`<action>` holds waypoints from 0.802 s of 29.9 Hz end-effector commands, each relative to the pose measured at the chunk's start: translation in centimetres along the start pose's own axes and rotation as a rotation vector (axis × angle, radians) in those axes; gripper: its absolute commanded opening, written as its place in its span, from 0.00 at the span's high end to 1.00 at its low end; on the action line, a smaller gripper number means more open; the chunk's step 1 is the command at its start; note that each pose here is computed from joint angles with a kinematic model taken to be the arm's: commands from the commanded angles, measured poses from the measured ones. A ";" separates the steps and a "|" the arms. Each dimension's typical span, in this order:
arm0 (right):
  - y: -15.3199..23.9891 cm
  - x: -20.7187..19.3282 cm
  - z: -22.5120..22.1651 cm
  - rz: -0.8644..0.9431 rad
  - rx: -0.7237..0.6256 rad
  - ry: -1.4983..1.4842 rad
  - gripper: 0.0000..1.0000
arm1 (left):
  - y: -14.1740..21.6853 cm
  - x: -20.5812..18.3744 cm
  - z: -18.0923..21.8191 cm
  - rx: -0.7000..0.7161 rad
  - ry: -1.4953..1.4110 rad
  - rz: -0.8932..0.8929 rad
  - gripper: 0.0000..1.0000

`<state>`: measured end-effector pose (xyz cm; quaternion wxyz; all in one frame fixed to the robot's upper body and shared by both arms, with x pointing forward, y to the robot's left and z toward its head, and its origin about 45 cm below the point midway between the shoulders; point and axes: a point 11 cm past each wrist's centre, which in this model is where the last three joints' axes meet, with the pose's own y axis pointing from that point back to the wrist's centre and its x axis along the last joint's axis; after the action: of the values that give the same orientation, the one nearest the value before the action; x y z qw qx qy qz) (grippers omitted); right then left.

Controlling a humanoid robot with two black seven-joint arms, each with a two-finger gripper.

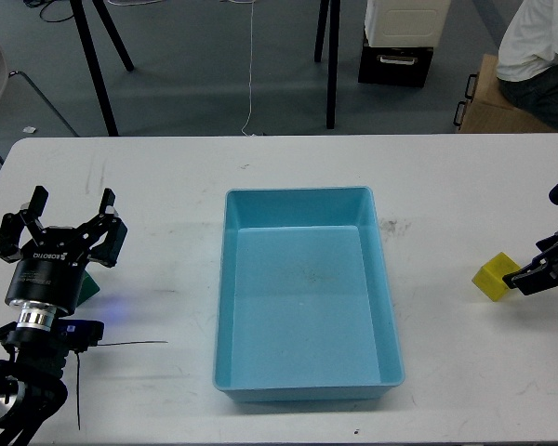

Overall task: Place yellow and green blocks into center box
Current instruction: 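Close the right gripper on the yellow cube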

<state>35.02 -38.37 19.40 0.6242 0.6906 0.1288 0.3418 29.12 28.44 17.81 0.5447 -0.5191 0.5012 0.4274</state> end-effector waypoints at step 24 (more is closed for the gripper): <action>-3.2 0.6 -1.8 -0.070 0.034 0.056 0.32 | 0.0 0.0 0.1 -0.004 0.001 0.000 0.00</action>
<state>35.12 -35.98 16.61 0.6199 0.6866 0.1751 0.3372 29.13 28.52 17.79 0.5433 -0.5203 0.5006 0.4285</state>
